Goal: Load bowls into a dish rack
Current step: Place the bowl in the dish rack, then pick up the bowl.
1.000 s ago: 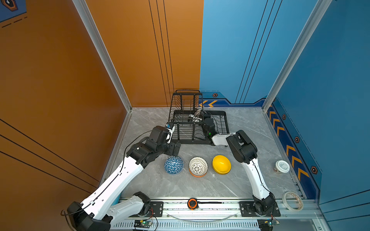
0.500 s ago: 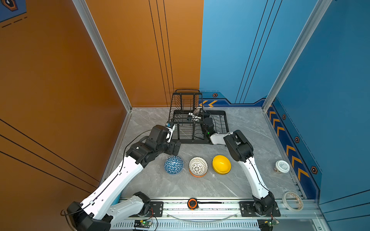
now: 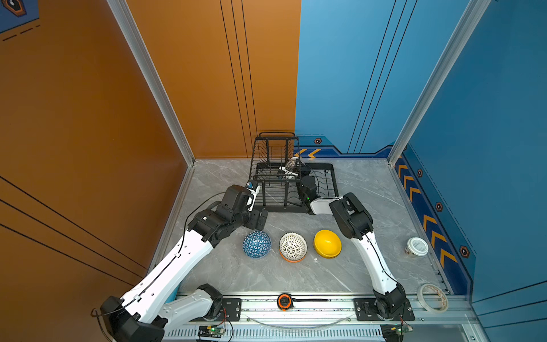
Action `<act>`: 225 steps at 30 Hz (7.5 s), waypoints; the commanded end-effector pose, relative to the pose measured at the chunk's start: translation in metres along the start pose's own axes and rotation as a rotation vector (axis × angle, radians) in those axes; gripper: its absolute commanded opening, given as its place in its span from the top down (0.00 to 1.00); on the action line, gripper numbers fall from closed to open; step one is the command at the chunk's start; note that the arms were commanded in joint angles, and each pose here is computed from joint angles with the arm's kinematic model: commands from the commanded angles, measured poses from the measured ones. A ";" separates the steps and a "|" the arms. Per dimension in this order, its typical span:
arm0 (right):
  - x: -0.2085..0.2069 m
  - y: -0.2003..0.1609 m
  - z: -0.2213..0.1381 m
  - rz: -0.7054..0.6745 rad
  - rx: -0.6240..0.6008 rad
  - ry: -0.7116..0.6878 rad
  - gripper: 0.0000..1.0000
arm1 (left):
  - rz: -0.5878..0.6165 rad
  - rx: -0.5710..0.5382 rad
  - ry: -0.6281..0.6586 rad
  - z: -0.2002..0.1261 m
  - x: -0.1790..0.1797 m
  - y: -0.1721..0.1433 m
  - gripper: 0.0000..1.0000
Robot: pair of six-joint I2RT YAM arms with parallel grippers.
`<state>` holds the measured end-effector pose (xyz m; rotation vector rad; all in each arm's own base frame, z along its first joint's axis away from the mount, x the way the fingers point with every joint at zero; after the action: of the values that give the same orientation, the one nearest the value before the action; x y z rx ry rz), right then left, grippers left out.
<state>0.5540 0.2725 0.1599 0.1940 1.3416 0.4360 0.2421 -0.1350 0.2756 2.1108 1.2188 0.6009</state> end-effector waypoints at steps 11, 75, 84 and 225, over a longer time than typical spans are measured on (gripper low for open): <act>0.010 -0.013 -0.015 -0.003 0.006 0.076 1.00 | 0.031 -0.013 0.016 -0.006 0.000 0.004 0.02; -0.067 -0.046 -0.057 -0.072 0.190 0.180 0.05 | 0.065 -0.091 -0.008 -0.028 -0.001 0.010 0.02; -0.107 -0.066 -0.077 0.049 0.296 0.083 0.00 | 0.060 -0.092 -0.012 -0.028 0.000 0.016 0.02; -0.217 0.001 -0.237 1.270 0.657 0.801 0.00 | 0.089 0.054 -0.072 0.045 -0.087 0.019 1.00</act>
<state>0.3060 0.1468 0.2840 1.6404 1.9167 1.0901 0.2318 -0.2371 0.2147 2.3189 1.1415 0.4492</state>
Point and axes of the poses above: each gripper's point midway between its finger pads, its own z axis out along the fingers, its own x axis along the line the jaws close on, y = z × x, the point moved 5 cm from there along -z, back along the fingers, and after that the axes turned 9 degrees about z, right-handed, at the moved point
